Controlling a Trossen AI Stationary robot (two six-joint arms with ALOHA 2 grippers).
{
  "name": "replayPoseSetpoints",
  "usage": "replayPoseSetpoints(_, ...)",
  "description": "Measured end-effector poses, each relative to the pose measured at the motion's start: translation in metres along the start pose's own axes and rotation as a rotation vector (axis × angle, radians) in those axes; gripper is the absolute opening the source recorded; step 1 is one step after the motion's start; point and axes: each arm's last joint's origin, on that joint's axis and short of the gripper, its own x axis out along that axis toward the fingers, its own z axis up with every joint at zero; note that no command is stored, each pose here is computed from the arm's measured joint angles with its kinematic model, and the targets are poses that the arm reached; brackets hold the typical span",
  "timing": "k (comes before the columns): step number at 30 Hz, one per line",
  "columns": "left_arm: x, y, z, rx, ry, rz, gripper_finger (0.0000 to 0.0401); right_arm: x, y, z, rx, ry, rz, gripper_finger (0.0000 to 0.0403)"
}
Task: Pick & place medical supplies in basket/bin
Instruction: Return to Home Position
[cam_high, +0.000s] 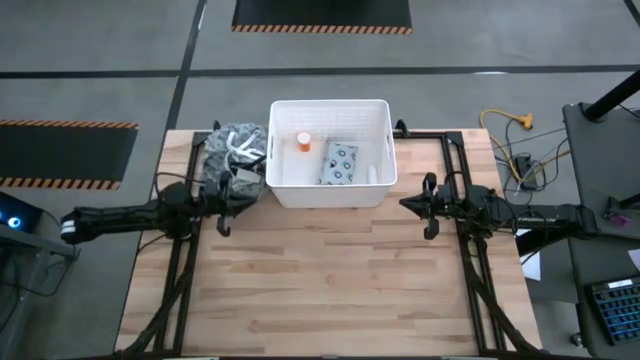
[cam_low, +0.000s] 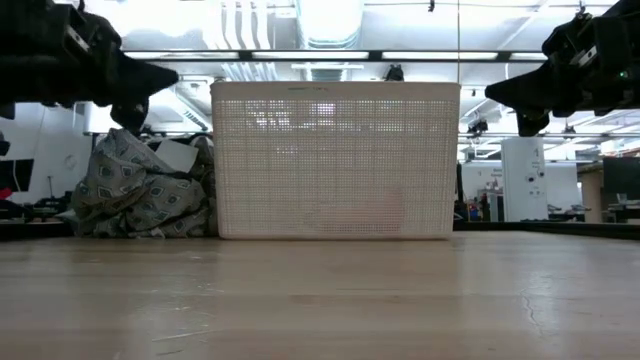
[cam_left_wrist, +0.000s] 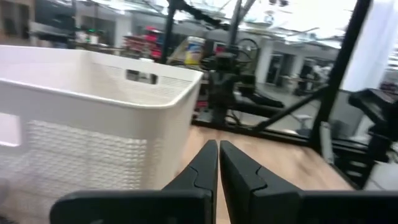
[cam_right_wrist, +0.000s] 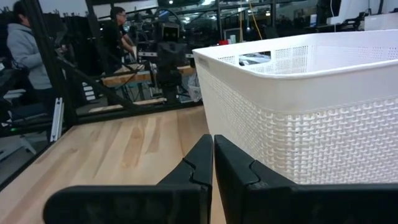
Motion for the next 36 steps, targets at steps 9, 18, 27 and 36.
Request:
replayPoseSetpoints(9,-0.001,0.004,-0.017,0.044,0.102,0.062,0.0000,0.000,0.000,-0.001,-0.004,0.006,-0.001,0.0008)
replayPoseSetpoints(18,-0.002,0.005,-0.021,0.290,0.138,0.048,0.0000,0.000,-0.001,-0.003,-0.003,0.034,-0.005,0.0008)
replayPoseSetpoints(27,-0.002,0.005,-0.020,0.256,0.130,0.049,0.0000,0.000,0.000,-0.003,-0.031,0.033,-0.004,0.0008)
replayPoseSetpoints(36,-0.001,0.005,-0.023,0.254,0.163,0.051,0.0000,0.000,0.000,-0.003,-0.045,0.033,-0.004,0.0008)
